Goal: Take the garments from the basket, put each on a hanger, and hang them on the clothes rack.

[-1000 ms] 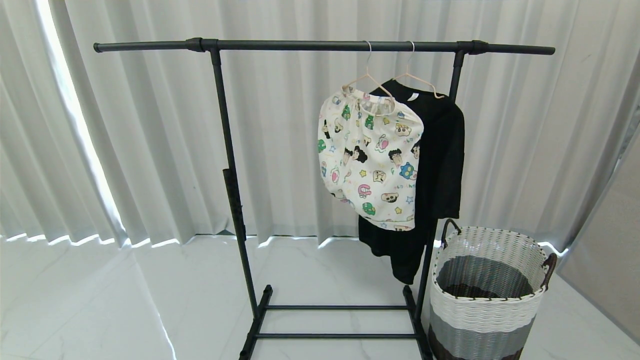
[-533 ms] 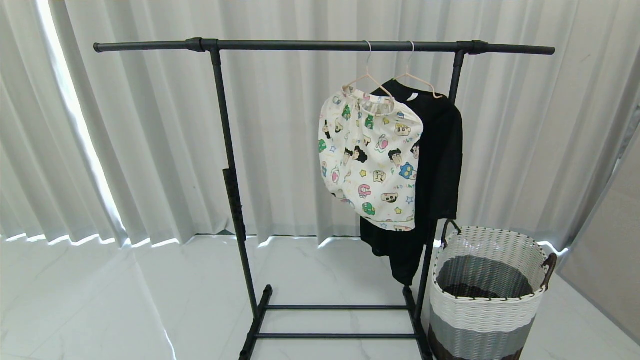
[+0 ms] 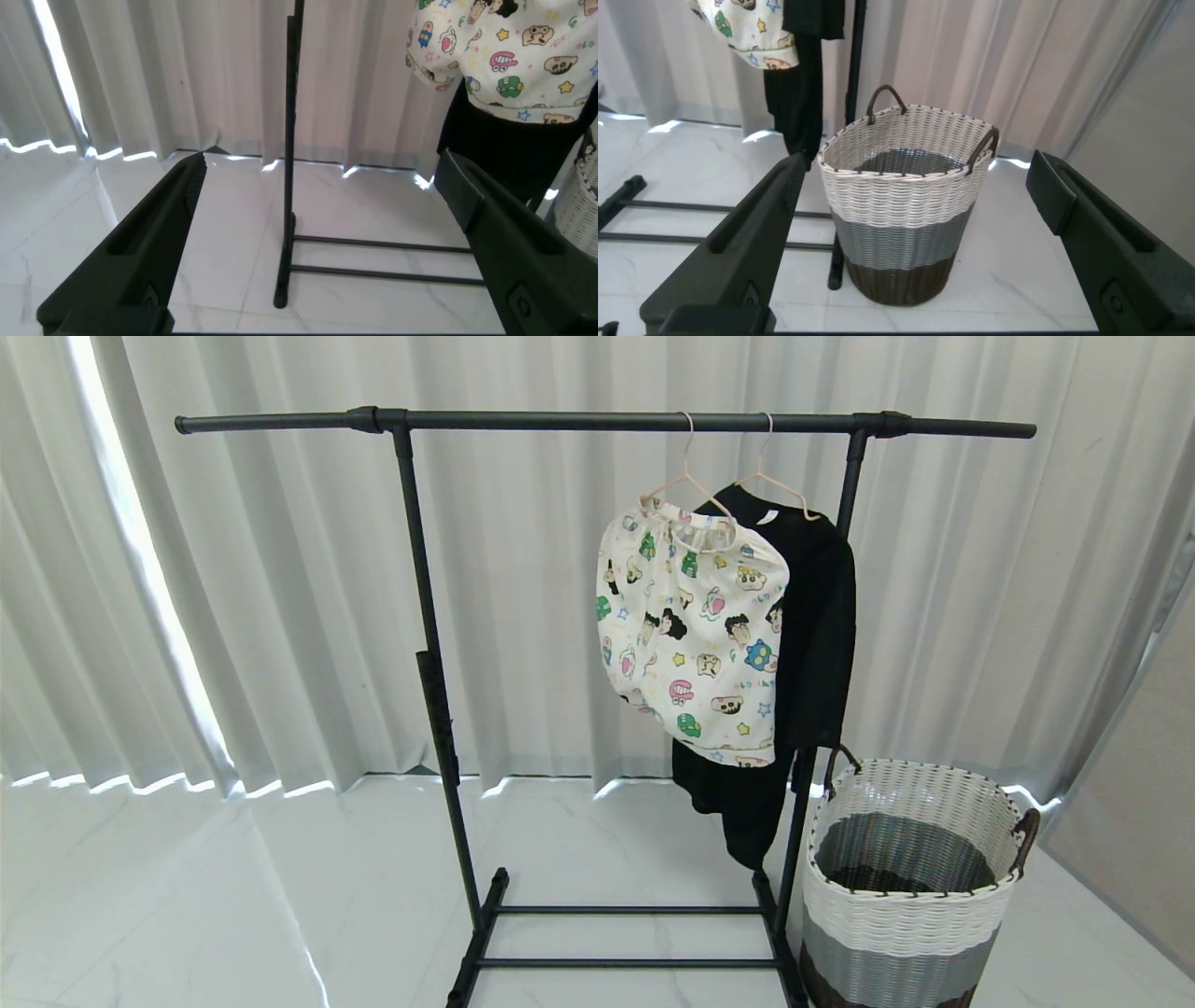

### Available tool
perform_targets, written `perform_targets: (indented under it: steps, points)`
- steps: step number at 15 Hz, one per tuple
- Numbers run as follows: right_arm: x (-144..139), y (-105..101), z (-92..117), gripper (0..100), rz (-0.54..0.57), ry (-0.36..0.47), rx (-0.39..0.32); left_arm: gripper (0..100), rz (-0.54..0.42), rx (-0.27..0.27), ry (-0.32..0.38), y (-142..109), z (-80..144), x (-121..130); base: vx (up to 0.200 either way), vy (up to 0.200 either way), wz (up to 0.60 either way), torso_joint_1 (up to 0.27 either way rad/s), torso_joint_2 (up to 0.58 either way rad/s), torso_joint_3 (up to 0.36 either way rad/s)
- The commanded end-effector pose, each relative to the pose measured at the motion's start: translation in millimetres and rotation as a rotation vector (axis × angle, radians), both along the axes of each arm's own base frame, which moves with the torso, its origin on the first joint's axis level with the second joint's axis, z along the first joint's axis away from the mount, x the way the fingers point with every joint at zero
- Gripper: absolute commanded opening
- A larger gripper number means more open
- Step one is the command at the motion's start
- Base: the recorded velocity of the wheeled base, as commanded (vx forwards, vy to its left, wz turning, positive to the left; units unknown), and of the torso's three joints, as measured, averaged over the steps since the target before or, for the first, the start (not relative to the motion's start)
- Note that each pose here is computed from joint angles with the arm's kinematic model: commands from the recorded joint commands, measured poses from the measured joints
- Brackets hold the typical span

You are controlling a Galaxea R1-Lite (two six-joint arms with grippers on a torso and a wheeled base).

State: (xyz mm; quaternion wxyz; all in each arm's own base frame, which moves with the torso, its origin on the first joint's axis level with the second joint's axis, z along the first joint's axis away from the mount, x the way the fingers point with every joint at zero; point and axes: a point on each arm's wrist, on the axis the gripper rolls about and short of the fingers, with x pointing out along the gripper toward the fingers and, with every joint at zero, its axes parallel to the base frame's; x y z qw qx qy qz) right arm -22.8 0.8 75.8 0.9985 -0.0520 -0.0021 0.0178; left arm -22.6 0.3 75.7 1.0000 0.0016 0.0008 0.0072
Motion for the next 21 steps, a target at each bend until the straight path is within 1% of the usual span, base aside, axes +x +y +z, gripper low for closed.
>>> perform_targets:
  steps: [1, 21]
  points:
    - [0.0, 0.0, 0.0, 100, 0.001, -0.001, 0.000, 100, 0.001, 0.000, -0.001, 0.0, 0.0, -0.1, 0.000, 0.000, 0.00, 0.000, 0.00, 0.000]
    - [0.0, 0.0, 0.0, 100, 0.001, -0.001, 0.000, 100, 0.001, 0.000, -0.001, 0.0, 0.0, -0.1, 0.000, 0.000, 0.00, 0.000, 0.00, 0.000]
